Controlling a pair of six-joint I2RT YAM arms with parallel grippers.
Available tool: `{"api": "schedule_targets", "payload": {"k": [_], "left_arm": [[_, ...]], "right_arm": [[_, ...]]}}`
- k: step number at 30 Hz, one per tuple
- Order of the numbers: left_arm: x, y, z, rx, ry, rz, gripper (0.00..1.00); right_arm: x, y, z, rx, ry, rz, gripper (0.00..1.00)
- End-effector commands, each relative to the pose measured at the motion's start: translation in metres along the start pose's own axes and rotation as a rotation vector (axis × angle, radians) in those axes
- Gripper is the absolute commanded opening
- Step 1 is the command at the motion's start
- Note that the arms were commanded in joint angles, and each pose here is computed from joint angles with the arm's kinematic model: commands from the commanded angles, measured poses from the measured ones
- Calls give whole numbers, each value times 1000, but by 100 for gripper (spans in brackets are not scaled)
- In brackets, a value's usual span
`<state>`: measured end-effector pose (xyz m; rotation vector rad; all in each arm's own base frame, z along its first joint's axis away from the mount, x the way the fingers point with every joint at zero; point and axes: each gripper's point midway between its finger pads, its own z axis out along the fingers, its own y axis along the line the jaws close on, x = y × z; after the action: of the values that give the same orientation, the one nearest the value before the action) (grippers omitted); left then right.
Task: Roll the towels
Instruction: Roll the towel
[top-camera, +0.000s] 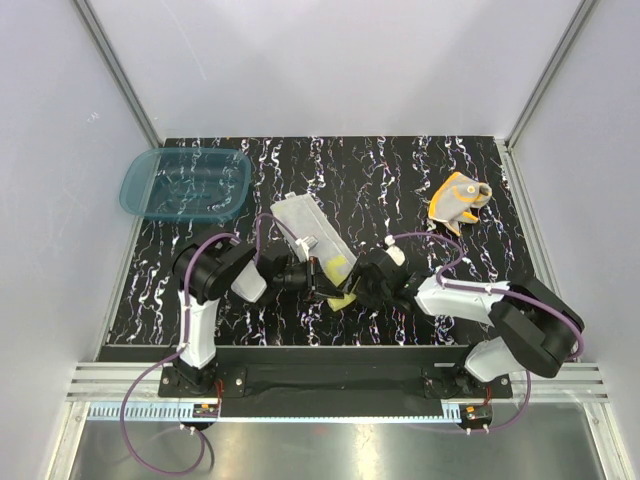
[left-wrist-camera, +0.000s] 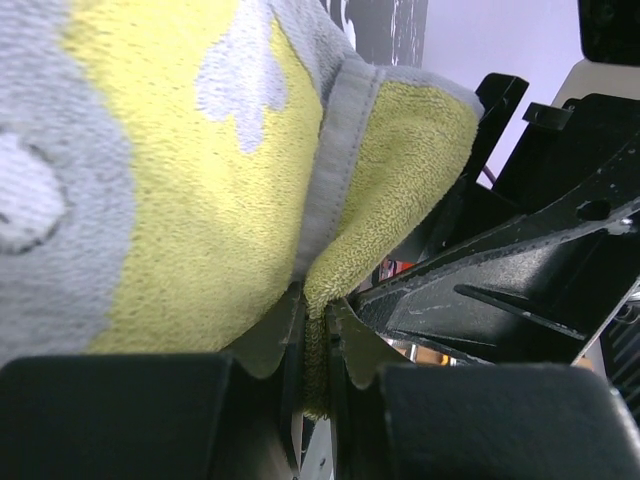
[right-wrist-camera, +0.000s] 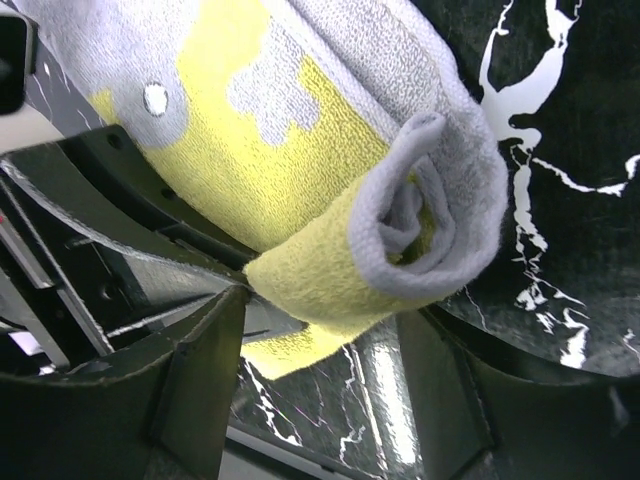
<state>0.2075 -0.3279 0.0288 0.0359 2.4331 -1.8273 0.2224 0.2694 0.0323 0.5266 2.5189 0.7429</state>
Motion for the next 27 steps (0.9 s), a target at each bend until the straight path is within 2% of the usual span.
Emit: {"api": "schedule_targets", "payload": {"k": [1,8,14,21,22,25,27], "left_arm": [[4,-16,-2,81,31,56,14],[4,-15,-3,89,32,50,14],[3,-19,-3,105,34,57,14],[5,-19,-4,105,34,54,15],[5,-20,-5,106,35,54,16],[6,-22,-7,99,30,68,20],[4,-28,-10,89,17,104,25]], "right_arm": [[-7,-14,10,50,-76,42,67],[-19,-34,-1,99,-156,84,65],[-18,-46,0,152,-159,101,60],[-10,-40,14,140,-115,91,37],[-10,-38,16,138,-110,81,30],[-9,-38,16,165,-94,48,23],[-11,-29,14,165,-83,12,16]]}}
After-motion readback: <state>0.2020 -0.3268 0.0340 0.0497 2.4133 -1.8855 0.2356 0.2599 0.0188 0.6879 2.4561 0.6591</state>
